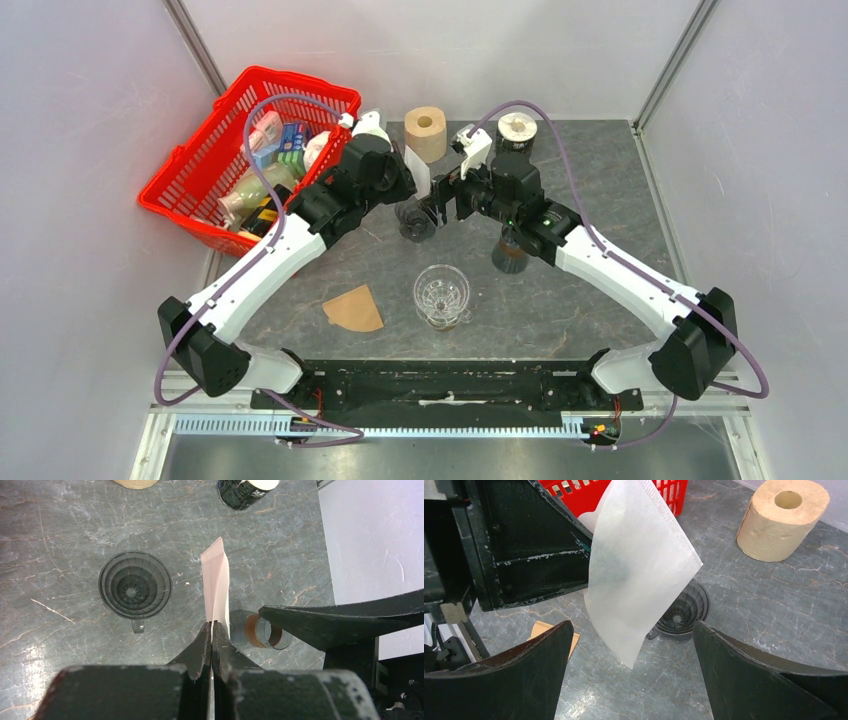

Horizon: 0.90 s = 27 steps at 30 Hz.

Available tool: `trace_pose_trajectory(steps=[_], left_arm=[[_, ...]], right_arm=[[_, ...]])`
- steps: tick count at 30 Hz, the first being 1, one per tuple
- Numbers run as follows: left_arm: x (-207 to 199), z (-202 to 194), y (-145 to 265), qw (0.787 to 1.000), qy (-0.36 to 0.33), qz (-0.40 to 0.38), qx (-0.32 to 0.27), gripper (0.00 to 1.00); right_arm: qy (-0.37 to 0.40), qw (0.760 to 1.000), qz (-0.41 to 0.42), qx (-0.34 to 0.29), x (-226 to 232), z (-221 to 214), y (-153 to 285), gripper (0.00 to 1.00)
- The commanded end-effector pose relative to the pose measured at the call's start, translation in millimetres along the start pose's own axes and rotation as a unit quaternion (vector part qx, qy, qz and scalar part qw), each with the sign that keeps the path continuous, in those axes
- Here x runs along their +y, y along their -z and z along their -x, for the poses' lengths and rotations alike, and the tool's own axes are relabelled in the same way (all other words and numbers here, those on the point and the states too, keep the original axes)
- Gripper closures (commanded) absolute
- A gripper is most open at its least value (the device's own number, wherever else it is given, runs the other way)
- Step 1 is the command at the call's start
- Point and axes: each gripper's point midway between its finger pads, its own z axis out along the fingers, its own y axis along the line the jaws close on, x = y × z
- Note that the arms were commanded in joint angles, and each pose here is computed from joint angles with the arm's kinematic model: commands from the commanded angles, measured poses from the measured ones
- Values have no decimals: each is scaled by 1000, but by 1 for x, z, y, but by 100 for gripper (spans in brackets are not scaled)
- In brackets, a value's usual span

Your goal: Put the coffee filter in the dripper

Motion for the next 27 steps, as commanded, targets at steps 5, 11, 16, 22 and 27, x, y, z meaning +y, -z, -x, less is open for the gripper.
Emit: trace_pose_trajectory(steps=[5,11,16,22,27], left_arm=[[-17,8,4,1000,17,-21,-6,98],[-25,5,8,999,14,-45,6,98],[-28,3,10,998,10,-56,10,98],[-25,2,10,999,6,-51,9,98],[-24,2,10,999,6,-49,8,98]], right_arm=[[14,999,3,-50,4,37,-3,3],[6,998,-38,-49,-10,37,-4,3],[-1,997,-63,-47,-18,37,-3,3],[-2,993,-110,-49,-34,38,4,3],[-6,990,-137,-46,-42,37,8,3]])
